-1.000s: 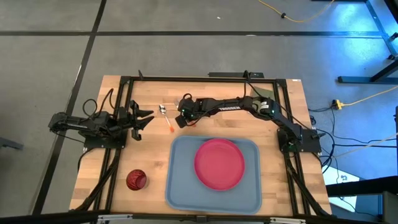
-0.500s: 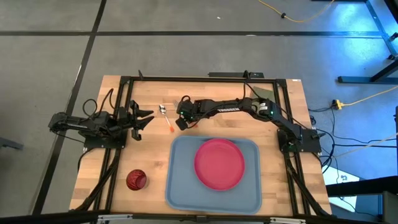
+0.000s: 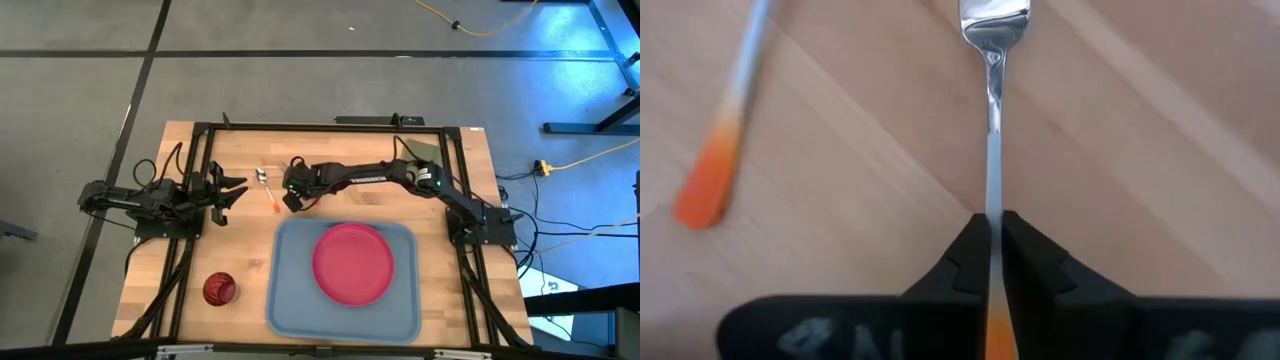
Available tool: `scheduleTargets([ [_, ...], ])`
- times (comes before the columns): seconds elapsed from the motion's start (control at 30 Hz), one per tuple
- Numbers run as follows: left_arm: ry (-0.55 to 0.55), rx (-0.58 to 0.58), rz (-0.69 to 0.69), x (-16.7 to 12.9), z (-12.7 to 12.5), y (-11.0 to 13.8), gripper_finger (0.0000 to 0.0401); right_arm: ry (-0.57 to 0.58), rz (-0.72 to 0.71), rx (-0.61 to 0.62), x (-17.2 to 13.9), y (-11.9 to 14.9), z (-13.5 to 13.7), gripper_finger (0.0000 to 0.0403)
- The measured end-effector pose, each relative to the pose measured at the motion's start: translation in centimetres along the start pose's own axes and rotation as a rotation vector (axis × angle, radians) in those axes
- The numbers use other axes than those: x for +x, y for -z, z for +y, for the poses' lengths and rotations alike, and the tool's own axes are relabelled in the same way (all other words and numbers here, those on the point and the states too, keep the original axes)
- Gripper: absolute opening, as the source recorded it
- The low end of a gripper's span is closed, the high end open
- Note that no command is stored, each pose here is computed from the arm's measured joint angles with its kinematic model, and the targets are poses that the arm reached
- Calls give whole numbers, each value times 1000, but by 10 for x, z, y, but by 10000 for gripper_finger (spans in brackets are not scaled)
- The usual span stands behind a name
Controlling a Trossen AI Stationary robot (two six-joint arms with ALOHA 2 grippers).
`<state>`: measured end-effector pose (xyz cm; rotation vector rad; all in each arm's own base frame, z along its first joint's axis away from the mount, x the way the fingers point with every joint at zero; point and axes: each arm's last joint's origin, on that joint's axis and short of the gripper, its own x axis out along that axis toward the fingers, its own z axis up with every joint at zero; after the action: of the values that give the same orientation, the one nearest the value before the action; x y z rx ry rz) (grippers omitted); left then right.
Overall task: Pick and place plate/cup/fork/spoon on tray
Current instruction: Put the orange fork to the right of the pink plate on the blue serving tray
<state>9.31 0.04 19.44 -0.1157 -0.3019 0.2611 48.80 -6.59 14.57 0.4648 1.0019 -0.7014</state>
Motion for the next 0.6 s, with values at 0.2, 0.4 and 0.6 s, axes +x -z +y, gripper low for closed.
scheduleTargets([
  [0.2, 0, -1, -1, 0, 0, 0, 115, 9, 6, -17, -17, -4, -3, 21],
  [0.4, 1, 0, 0, 0, 0, 0, 115, 52, 31, -19, -44, -3, -8, 22],
  [0.6, 0, 0, 0, 0, 0, 0, 115, 139, 64, -29, -75, 11, -5, 22],
])
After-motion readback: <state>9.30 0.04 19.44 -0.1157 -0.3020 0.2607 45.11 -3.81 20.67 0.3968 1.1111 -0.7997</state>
